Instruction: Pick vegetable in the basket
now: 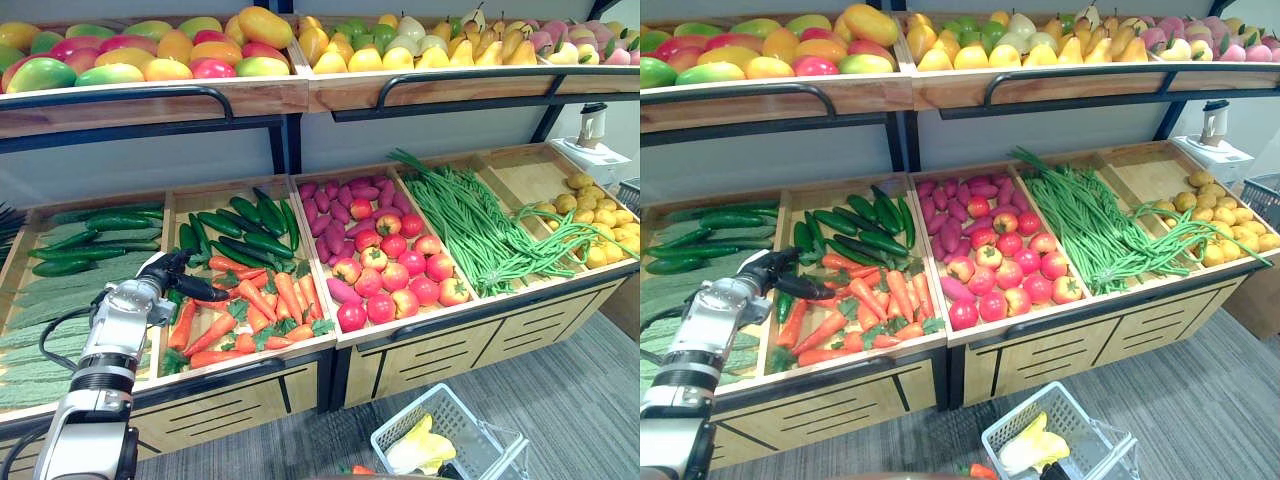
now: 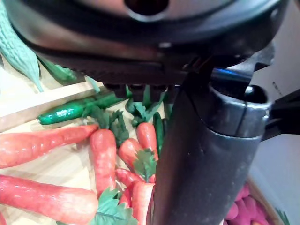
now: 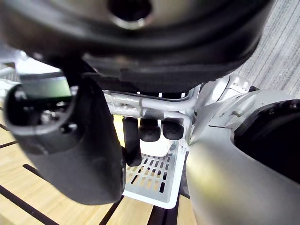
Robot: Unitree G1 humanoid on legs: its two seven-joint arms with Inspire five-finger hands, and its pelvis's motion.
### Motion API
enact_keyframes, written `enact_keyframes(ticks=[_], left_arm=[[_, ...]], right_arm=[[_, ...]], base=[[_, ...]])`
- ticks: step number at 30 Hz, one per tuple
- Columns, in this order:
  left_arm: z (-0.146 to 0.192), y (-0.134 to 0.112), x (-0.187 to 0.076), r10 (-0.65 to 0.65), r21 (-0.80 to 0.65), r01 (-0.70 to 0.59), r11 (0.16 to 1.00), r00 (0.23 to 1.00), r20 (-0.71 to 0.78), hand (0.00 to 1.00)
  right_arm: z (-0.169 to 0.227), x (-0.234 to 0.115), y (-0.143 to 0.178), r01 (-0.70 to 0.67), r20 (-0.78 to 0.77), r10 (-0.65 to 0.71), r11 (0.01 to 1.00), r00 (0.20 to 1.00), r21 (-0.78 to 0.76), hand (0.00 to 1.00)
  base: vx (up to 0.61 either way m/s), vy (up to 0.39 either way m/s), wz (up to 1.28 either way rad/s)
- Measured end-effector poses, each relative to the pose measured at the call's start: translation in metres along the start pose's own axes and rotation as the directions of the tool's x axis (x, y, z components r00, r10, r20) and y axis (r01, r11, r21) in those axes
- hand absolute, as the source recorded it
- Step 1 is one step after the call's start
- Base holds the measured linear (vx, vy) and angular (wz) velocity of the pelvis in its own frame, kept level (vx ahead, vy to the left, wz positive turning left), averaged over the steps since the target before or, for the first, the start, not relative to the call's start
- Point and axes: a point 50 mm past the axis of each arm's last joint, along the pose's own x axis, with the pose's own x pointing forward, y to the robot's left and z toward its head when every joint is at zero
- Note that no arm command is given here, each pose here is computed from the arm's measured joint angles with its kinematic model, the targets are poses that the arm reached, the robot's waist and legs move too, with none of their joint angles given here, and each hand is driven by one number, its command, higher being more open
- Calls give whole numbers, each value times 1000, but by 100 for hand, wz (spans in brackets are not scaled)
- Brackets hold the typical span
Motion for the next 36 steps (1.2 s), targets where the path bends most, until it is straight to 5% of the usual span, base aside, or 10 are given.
enact_keyframes(ticks=[12, 36], left_arm=[[0, -6, 2, 51, 270, -37, 962, 998, -44, 100], [-11, -34, 2, 106, 485, -86, 870, 994, -14, 100]], right_arm=[[6, 1, 8, -50, 11, 50, 998, 999, -31, 0], [22, 1, 22, -131, 55, 135, 988, 989, -85, 0]], base=[[7, -26, -5], [6, -42, -4]])
